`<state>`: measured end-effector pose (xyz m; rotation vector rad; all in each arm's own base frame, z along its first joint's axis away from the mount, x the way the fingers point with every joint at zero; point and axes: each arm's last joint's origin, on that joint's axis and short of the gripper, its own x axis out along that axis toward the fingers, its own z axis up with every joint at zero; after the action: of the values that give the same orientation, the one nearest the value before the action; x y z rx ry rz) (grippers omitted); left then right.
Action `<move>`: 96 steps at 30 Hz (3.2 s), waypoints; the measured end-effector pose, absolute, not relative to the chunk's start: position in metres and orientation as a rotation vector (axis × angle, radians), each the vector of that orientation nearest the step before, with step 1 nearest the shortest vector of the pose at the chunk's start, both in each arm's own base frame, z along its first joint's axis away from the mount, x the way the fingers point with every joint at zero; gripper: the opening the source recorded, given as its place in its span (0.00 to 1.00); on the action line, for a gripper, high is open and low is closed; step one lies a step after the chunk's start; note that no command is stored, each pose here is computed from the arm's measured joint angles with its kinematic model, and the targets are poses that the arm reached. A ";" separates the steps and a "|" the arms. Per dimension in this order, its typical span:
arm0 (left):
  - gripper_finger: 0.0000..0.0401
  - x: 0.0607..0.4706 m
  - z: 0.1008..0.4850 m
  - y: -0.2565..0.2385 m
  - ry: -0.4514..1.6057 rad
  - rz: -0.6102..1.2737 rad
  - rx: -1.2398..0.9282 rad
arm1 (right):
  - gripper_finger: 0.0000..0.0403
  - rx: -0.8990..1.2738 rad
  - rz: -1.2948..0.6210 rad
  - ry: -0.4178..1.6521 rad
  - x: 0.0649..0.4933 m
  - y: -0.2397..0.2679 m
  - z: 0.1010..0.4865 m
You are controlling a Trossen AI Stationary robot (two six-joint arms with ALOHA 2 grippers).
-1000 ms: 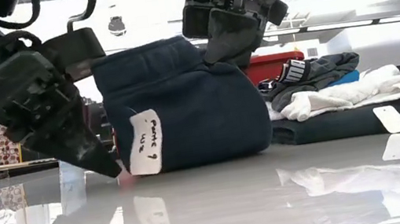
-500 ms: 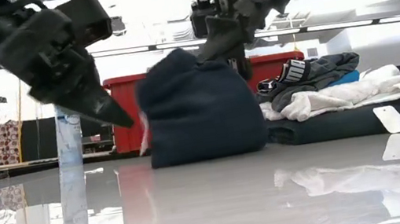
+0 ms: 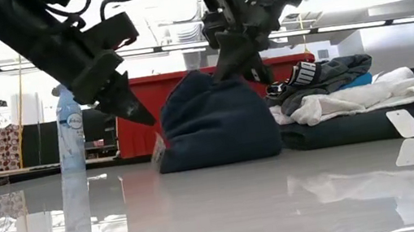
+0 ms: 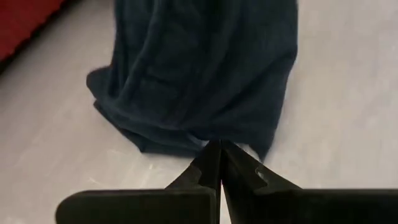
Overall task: Fold laundry
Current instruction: Fold the black shorts
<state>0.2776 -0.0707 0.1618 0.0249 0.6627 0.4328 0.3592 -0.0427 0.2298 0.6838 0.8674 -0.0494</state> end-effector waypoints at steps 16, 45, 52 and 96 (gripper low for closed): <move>0.00 0.283 0.162 -0.061 0.499 0.387 0.058 | 0.05 0.726 -0.198 0.852 0.358 -0.049 0.228; 0.00 0.298 0.135 -0.015 0.456 0.382 0.099 | 0.05 0.738 -0.204 0.779 0.363 -0.054 0.233; 0.00 0.299 0.135 -0.002 0.464 0.334 0.050 | 0.05 0.736 -0.202 0.779 0.363 -0.054 0.233; 0.00 0.303 0.106 0.001 0.518 0.358 0.011 | 0.41 0.828 -0.534 0.940 0.343 -0.065 0.222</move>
<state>0.3035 0.0008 0.1060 0.0106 0.5178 0.3578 0.3431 -0.0651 0.2221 0.8284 0.9403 -0.5339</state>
